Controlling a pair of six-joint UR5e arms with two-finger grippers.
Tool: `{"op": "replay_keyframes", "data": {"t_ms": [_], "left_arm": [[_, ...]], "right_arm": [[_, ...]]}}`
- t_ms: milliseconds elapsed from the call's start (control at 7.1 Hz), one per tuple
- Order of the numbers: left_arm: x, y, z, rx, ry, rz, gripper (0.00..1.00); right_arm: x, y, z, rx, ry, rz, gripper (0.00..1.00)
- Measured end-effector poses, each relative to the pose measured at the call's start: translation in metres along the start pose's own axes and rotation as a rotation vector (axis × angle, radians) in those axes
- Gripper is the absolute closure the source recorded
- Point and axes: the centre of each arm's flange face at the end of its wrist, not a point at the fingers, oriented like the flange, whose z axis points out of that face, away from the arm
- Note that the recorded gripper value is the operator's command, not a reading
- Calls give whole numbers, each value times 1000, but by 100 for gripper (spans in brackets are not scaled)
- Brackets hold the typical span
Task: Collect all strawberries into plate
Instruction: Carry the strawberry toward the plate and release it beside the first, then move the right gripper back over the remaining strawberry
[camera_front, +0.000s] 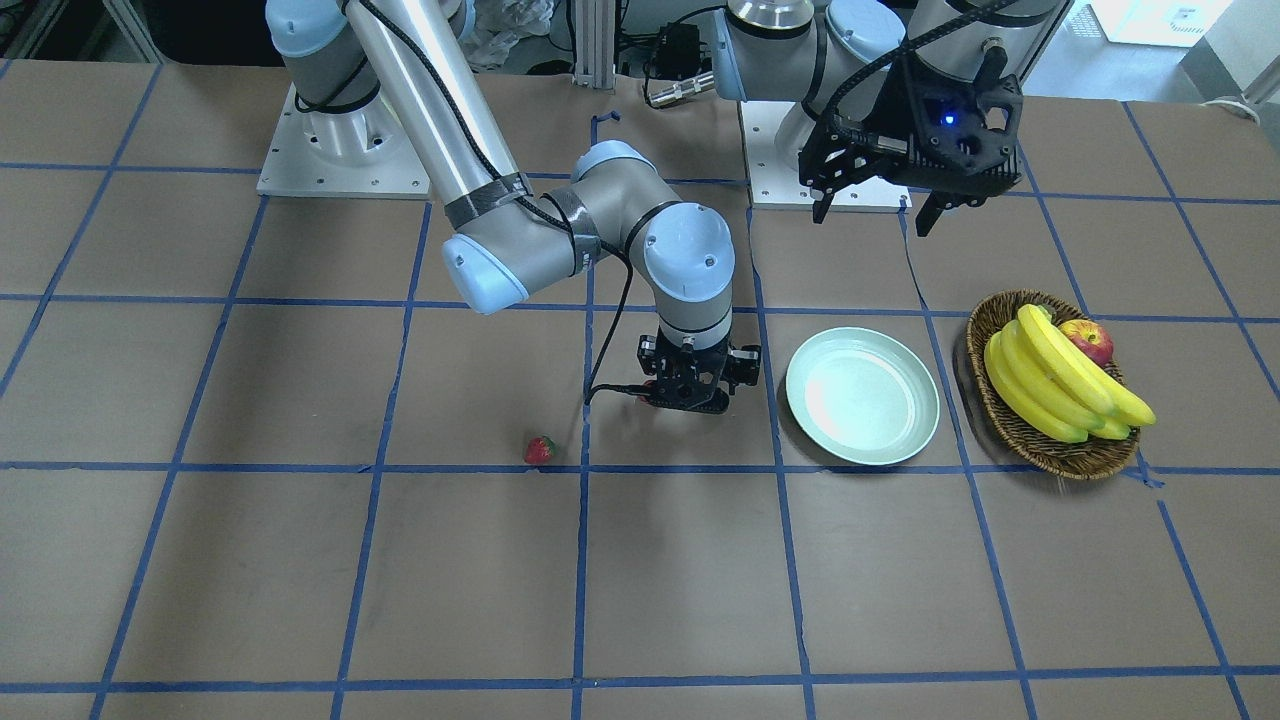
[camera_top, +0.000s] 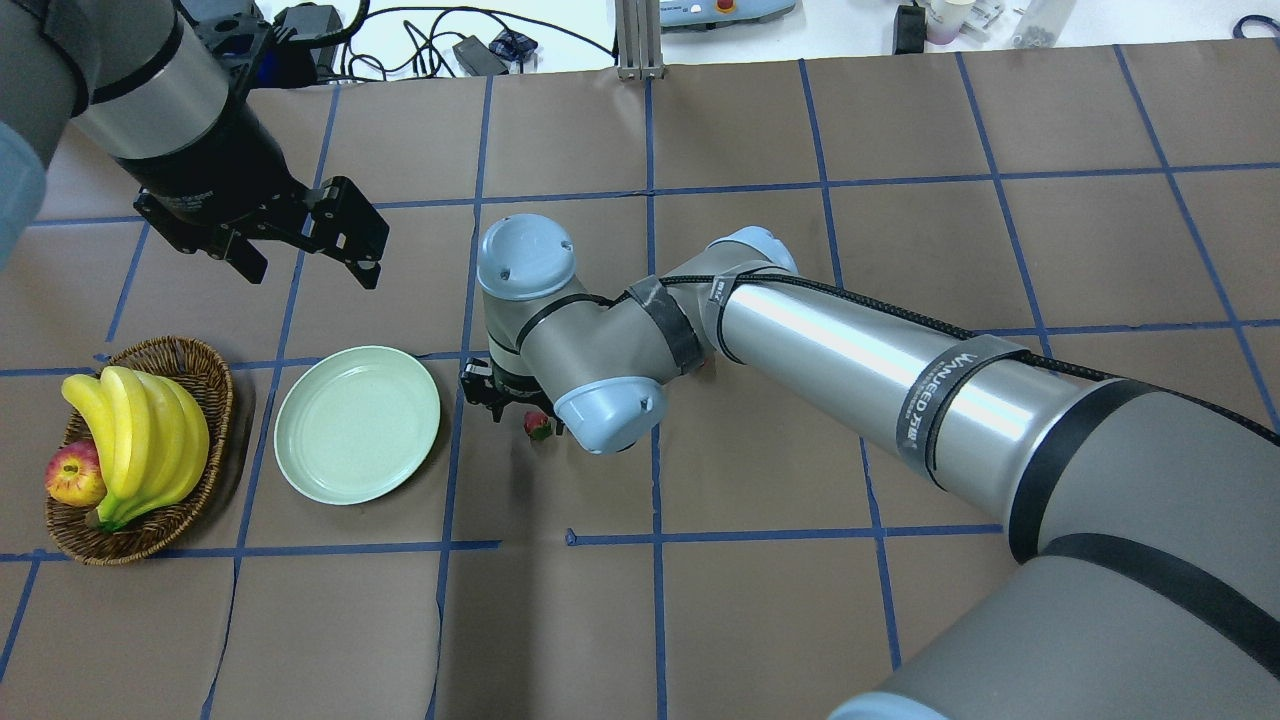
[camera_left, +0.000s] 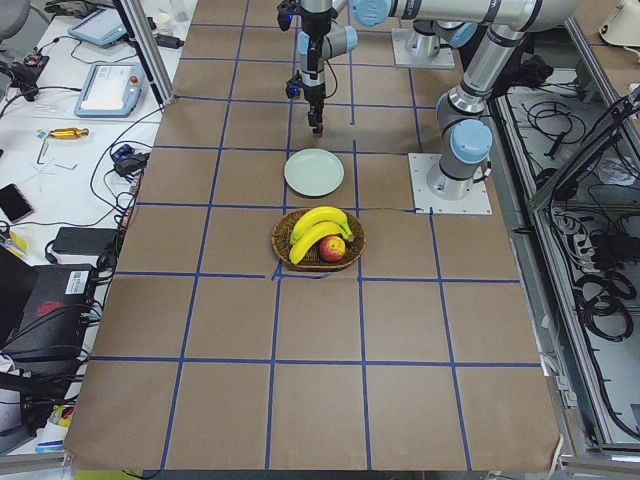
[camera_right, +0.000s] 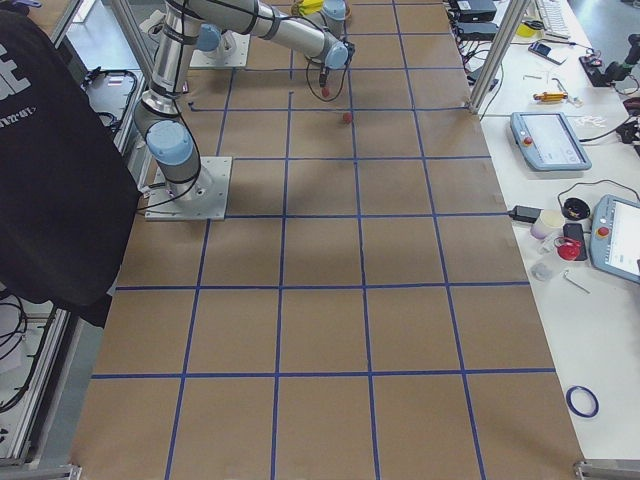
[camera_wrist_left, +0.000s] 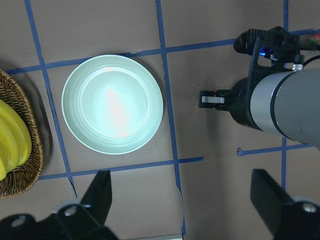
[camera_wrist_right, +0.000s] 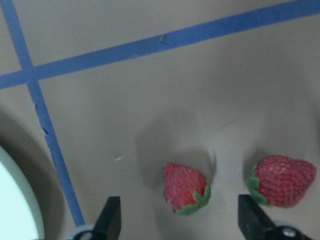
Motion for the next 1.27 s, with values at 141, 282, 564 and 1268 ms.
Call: {"op": "replay_keyframes", "data": {"t_ms": [141,282,564,1268], "left_arm": [[0,0,0,0,0,0,0],[0,0,0,0,-1,0,0],[0,0,0,0,-1,0,0],[0,-1,2,-4,0,0,0]], "right_arm": [[2,-4,-20,29,-7,-25,0],[11,-12,-41,78,8,-50,0],[52,-50,-58,116,88,-63,0],[153,-107,-42,25,195,-35,0]]}}
